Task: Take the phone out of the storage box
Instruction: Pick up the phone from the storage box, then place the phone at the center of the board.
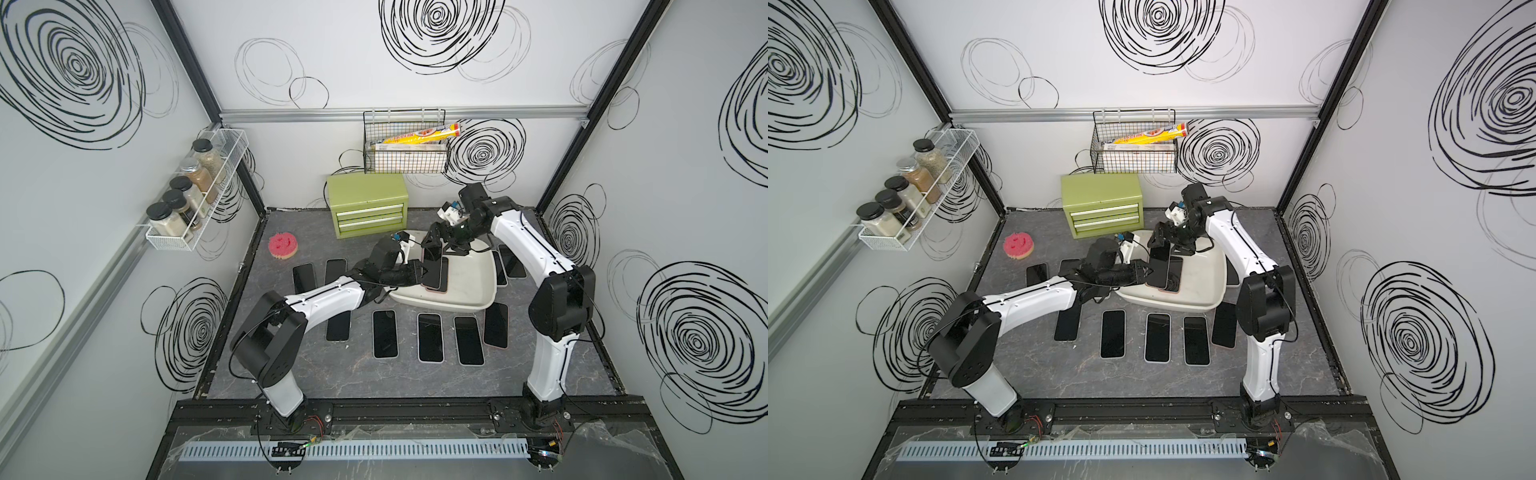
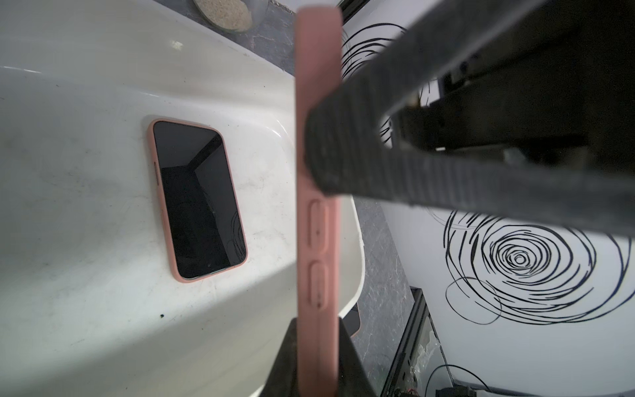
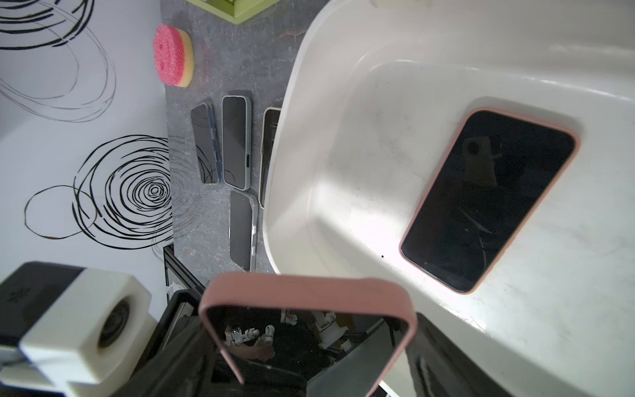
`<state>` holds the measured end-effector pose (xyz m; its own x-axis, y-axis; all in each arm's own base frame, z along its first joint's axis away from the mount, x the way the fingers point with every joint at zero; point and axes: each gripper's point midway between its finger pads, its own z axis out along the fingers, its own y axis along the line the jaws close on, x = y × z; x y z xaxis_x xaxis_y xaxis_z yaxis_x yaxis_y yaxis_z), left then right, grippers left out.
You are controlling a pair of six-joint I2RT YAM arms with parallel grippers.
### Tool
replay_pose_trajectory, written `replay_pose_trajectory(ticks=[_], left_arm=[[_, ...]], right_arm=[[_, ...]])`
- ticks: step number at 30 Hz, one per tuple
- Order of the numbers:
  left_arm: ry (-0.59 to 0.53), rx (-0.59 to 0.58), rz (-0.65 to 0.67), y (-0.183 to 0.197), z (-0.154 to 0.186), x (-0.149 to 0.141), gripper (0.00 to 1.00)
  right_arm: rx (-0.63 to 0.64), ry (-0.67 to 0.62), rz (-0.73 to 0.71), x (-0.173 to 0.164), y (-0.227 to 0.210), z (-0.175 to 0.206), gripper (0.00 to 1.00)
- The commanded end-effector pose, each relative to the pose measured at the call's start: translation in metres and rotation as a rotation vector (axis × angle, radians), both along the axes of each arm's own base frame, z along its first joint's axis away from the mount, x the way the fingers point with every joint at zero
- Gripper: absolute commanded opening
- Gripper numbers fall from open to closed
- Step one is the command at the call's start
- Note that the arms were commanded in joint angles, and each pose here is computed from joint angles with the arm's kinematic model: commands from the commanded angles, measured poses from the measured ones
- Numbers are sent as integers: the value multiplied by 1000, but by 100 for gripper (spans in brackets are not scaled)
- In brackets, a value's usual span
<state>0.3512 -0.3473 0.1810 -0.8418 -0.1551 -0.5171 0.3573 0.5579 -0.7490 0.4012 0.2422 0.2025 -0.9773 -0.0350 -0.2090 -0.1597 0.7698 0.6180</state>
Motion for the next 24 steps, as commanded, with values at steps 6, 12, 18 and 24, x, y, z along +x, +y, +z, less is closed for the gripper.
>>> replay_pose_trajectory(ticks=[6, 12, 18, 24], left_arm=[[-78, -67, 23, 26, 33, -4, 2], [-83, -31, 101, 69, 35, -3, 2], [-83, 37, 186, 115, 33, -8, 1], [-78, 162, 285, 172, 30, -21, 1]], right_arm=[[38, -18, -64, 23, -13, 7, 92], [30, -29, -99, 35, -33, 5, 92], [4, -36, -109, 40, -43, 1, 93], [-12, -41, -100, 40, -51, -2, 93]])
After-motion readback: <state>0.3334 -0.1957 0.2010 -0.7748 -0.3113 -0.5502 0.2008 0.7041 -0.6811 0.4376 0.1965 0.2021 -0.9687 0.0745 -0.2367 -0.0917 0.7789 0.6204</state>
